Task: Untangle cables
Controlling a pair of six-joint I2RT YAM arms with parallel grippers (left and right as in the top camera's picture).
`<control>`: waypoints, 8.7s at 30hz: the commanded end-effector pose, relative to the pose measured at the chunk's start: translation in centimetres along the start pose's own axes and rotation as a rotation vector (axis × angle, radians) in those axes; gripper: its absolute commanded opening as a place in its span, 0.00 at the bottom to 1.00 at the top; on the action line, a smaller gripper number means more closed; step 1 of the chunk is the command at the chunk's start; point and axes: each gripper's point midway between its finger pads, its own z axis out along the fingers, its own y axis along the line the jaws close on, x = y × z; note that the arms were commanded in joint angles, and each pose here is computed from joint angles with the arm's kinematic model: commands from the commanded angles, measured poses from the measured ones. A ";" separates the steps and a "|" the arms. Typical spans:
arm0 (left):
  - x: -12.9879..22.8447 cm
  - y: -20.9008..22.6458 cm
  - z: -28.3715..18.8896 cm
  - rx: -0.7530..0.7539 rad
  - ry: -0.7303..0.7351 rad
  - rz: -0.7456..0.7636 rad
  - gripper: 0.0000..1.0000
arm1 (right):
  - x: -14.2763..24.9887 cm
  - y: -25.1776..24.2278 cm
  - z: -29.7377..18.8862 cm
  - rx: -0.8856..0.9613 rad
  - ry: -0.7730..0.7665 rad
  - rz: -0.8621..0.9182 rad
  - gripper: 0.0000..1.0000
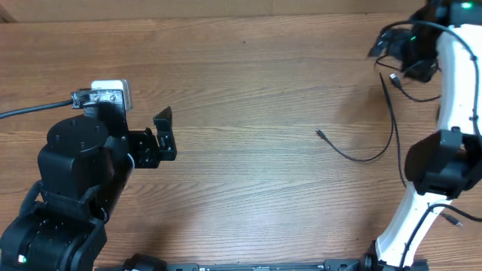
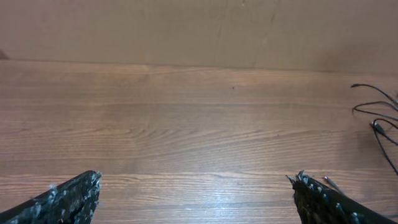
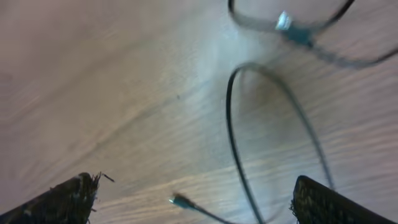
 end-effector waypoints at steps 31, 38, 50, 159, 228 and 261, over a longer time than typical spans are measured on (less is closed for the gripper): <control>-0.8 -1.3 0.1 0.066 -0.026 -0.047 1.00 | -2.9 -11.3 9.3 -0.266 -0.030 0.750 1.00; -0.8 -1.3 0.1 0.065 -0.024 -0.047 1.00 | -4.3 -6.2 11.8 -0.353 -0.040 0.739 1.00; -0.4 -1.2 0.1 0.060 -0.010 -0.044 1.00 | -5.5 -7.7 14.2 -0.280 -0.116 0.730 0.63; 0.6 0.2 -10.1 0.109 -0.111 0.097 1.00 | 9.3 -3.9 -22.9 0.061 -0.373 -0.042 1.00; 1.7 1.4 -12.3 0.087 -0.142 0.077 1.00 | 5.3 -8.5 -5.9 0.205 -0.233 0.011 0.04; 1.7 1.7 -12.2 0.064 -0.139 0.080 1.00 | 3.2 -20.2 -8.9 1.081 -0.356 0.140 0.04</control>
